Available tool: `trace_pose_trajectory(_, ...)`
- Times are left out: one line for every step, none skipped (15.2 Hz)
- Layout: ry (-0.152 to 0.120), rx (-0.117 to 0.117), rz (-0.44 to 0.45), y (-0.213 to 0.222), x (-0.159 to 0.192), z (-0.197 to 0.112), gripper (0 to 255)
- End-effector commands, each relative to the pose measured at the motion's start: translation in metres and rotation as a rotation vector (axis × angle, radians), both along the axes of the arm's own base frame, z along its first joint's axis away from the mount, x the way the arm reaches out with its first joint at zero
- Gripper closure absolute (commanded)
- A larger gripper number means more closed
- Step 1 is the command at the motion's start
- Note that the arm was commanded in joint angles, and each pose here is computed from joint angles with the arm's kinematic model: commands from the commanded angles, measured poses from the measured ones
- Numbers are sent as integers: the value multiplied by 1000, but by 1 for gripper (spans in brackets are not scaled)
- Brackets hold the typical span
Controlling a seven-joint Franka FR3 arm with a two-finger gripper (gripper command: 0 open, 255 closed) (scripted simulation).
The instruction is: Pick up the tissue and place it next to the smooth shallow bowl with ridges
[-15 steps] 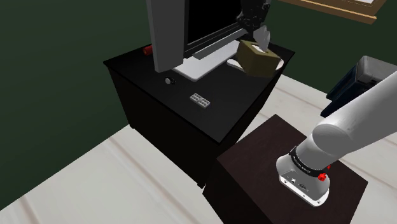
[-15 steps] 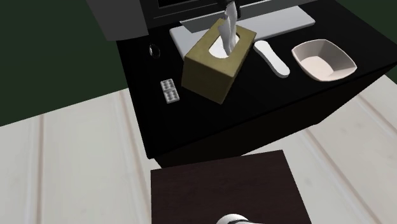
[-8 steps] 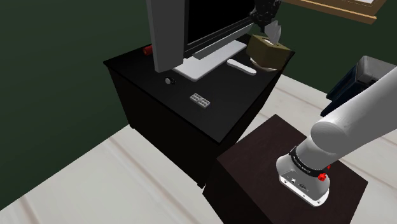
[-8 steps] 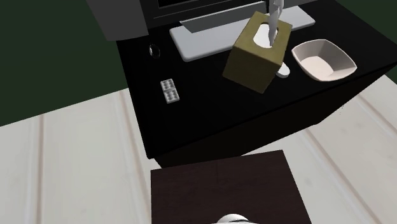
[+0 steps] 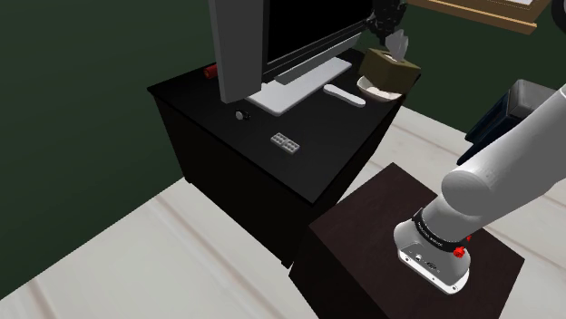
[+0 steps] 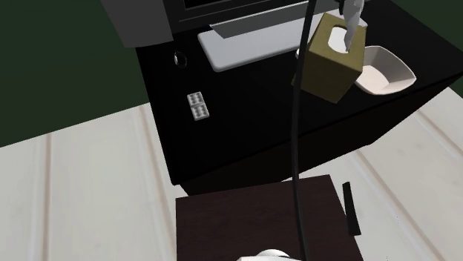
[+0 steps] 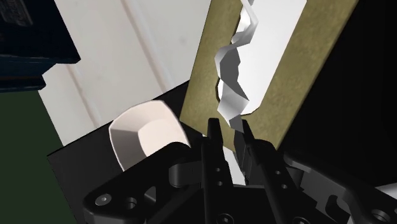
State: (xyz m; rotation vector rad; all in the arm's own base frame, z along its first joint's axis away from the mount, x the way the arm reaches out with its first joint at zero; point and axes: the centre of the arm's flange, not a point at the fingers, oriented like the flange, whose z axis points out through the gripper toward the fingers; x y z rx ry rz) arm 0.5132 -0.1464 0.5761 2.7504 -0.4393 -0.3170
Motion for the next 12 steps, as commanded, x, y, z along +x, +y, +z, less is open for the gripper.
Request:
trace_pose_trajectory(0,0,1,-1,1,-12,255)
trace_pose_trajectory(0,0,1,-1,1,-17,255)
trace_pose_trajectory(0,0,1,-1,1,-22,255)
trace_pose_trajectory(0,0,1,-1,1,-28,255)
trace_pose_trajectory(0,0,1,-1,1,-33,255)
trace_pose_trajectory(0,0,1,-1,1,-38,255)
trace_pose_trajectory(0,0,1,-1,1,-43,255)
trace_pose_trajectory(0,0,1,-1,1,-49,255)
trace_pose_trajectory(0,0,1,-1,1,-54,255)
trace_pose_trajectory(0,0,1,-1,1,-59,255)
trace_pose_trajectory(0,0,1,-1,1,-65,255)
trace_pose_trajectory(0,0,1,-1,1,-70,255)
